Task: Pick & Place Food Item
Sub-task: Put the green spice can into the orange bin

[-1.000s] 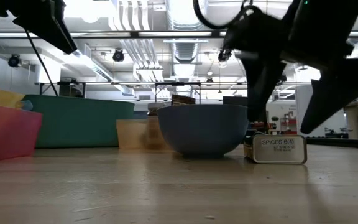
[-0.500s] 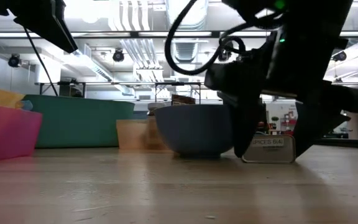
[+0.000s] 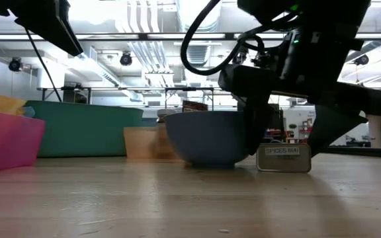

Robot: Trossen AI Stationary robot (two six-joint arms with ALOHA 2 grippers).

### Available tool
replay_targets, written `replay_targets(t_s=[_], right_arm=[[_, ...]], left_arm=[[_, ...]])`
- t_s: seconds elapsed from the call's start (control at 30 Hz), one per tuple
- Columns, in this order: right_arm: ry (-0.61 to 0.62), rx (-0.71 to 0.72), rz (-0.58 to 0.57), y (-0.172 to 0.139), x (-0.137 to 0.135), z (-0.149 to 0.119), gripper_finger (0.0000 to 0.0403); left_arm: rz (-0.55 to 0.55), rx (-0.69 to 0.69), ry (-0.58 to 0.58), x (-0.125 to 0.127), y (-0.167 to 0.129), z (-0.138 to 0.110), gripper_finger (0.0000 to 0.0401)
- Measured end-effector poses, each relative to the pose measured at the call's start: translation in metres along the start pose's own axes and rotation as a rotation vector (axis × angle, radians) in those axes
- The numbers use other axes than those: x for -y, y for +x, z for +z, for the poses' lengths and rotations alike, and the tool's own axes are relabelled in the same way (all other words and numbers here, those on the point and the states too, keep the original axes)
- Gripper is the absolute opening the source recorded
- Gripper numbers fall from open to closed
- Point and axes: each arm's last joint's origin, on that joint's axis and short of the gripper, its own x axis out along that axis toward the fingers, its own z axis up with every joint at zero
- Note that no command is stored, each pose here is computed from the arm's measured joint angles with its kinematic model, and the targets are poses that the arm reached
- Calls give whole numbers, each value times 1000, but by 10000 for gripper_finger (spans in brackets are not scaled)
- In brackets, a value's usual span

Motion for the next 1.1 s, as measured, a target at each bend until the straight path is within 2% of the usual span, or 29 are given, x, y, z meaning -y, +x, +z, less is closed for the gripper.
replay_targets(t_s=[0.1,0.33,0.57,0.93,1.1], right_arm=[[-8,5,-23,0,2,1,391],[-15,-26,-173,-2,16,3,391],[-96,-35,-174,-1,16,4,391],[-108,-27,-174,0,16,5,389],[-97,-17,-177,2,16,4,351]], left_arm=[[0,0,-2,0,0,0,220],[0,-1,-2,0,0,0,220],[-4,-1,-5,0,0,0,220],[-13,-8,-9,1,0,0,220],[-14,-7,-11,1,0,0,220]])
